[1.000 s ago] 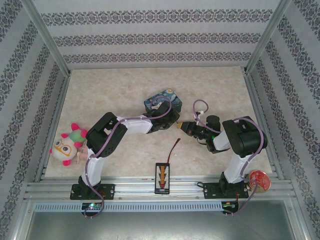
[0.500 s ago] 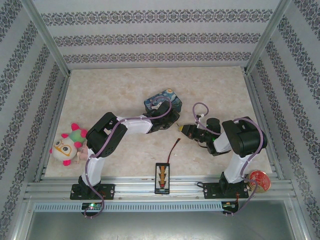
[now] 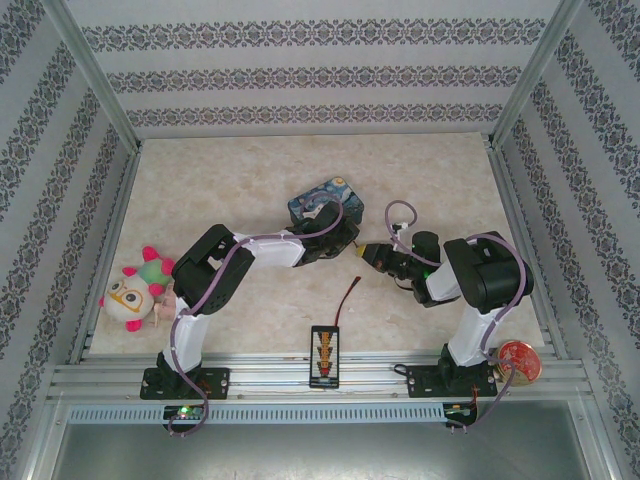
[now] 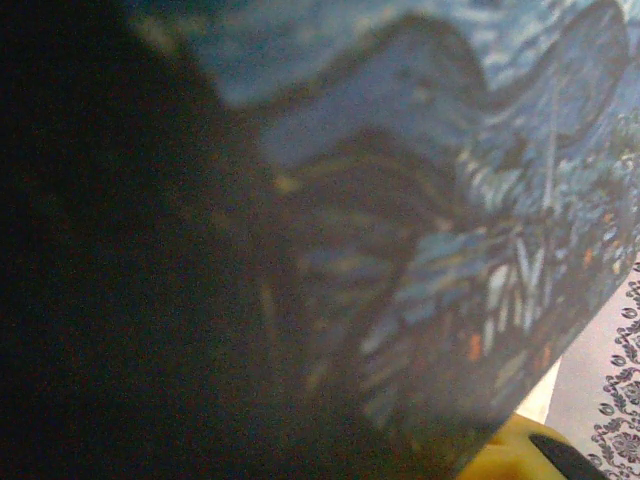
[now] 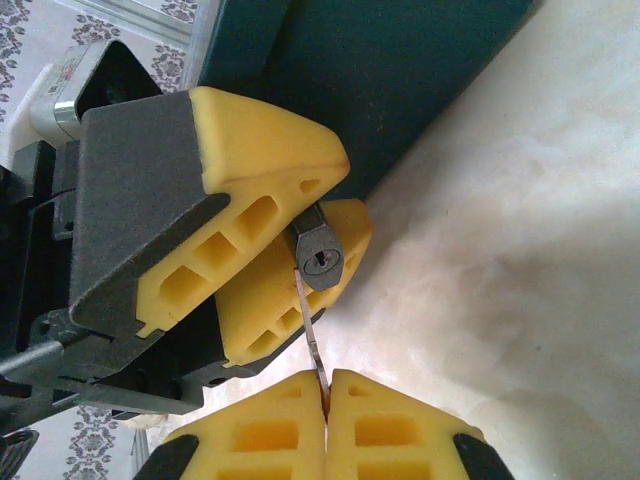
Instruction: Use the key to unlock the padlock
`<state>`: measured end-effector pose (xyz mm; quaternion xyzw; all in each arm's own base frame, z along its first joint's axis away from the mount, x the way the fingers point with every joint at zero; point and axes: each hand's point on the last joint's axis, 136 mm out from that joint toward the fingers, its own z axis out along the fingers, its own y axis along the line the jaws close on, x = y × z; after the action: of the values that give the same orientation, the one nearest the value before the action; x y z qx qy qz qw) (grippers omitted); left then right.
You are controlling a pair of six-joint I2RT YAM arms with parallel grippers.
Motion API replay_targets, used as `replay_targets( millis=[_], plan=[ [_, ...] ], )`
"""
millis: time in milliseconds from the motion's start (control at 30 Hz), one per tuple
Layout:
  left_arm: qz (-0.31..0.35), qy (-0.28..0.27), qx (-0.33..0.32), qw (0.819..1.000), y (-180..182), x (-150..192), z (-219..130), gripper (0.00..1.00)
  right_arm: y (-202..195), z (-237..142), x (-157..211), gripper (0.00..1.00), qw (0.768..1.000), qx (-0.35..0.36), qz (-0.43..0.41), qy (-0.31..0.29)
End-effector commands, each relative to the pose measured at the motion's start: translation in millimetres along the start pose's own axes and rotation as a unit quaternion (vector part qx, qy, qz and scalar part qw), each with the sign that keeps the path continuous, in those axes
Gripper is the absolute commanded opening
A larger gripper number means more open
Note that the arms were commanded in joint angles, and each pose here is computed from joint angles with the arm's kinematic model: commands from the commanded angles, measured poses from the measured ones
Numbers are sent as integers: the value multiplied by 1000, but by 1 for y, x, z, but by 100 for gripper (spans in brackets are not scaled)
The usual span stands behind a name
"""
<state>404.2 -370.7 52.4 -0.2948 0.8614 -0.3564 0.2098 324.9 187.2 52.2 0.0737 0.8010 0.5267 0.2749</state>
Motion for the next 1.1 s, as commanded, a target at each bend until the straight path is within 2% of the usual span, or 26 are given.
replay_targets(
  millis=[0, 467, 1067],
  plan=[
    [-27, 30, -4, 999, 8, 18, 3, 0, 5, 5, -10, 0, 1000, -9, -21, -10],
    [-26, 29, 0, 999, 5, 17, 2, 0, -6, 6, -4, 0, 1000, 5, -11, -7],
    [-26, 37, -1, 999, 4, 20, 3, 0, 9, 10, -15, 0, 999, -10, -37, -12]
  ],
)
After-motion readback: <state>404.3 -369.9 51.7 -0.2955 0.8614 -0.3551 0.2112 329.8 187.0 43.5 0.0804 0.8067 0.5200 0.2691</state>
